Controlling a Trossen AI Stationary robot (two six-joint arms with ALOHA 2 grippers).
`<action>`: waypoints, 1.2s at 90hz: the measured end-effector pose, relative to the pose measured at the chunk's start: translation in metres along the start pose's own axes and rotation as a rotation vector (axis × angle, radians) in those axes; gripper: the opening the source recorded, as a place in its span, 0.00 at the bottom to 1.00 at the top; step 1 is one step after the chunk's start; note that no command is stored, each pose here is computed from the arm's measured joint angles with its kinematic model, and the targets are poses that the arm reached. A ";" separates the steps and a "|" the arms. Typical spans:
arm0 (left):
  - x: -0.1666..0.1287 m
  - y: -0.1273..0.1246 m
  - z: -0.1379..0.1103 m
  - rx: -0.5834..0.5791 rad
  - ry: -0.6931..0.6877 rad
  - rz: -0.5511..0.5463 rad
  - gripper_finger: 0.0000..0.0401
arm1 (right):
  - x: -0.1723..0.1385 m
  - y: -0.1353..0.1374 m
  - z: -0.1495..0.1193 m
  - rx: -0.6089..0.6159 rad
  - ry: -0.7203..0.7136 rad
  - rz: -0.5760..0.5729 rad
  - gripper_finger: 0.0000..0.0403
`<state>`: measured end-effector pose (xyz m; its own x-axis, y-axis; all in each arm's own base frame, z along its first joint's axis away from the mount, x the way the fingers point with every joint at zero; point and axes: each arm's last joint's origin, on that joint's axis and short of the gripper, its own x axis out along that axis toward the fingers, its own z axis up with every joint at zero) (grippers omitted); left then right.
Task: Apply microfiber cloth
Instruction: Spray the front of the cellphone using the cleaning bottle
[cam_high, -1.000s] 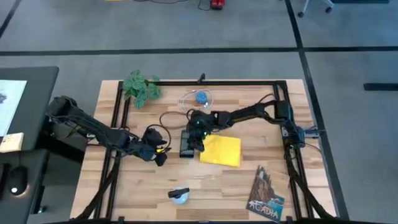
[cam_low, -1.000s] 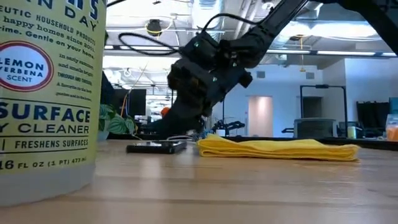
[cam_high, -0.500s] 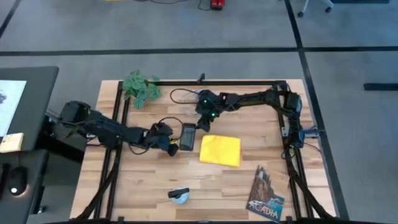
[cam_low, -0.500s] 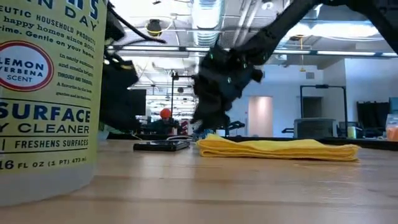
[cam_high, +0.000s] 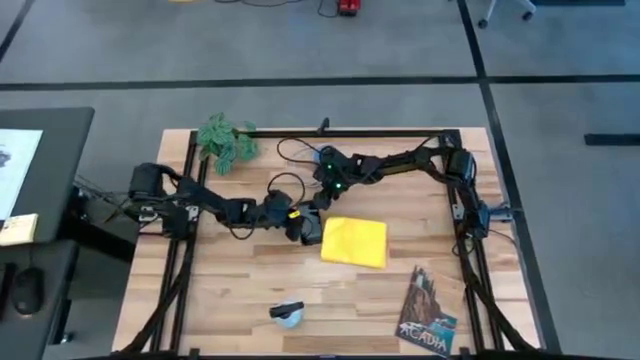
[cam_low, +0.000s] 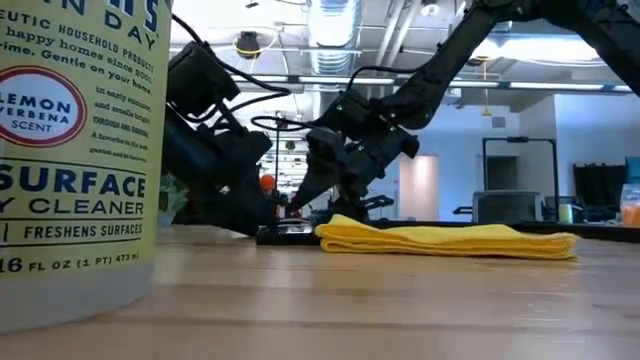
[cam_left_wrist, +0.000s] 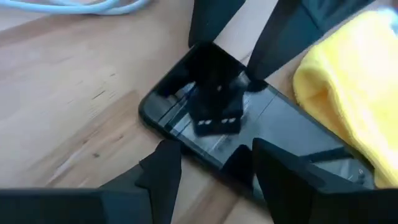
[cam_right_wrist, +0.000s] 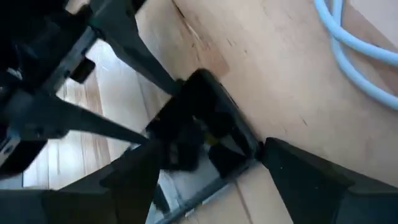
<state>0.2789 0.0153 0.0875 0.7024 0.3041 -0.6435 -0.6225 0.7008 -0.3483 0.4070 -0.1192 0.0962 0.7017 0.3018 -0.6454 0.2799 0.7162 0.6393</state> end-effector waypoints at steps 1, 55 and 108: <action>0.001 0.000 0.000 0.000 -0.001 0.001 0.44 | 0.000 0.000 0.000 -0.001 0.000 0.004 0.70; 0.005 0.010 0.001 -0.005 -0.039 0.099 0.44 | 0.001 0.002 -0.012 -0.028 0.142 0.071 0.53; -0.007 -0.005 0.028 0.007 -0.280 0.157 0.44 | 0.001 0.000 -0.016 -0.074 0.149 0.009 0.02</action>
<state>0.2866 0.0282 0.1127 0.6659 0.5741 -0.4764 -0.7293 0.6353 -0.2539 0.3973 -0.1090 0.0890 0.5972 0.3946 -0.6983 0.2213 0.7557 0.6163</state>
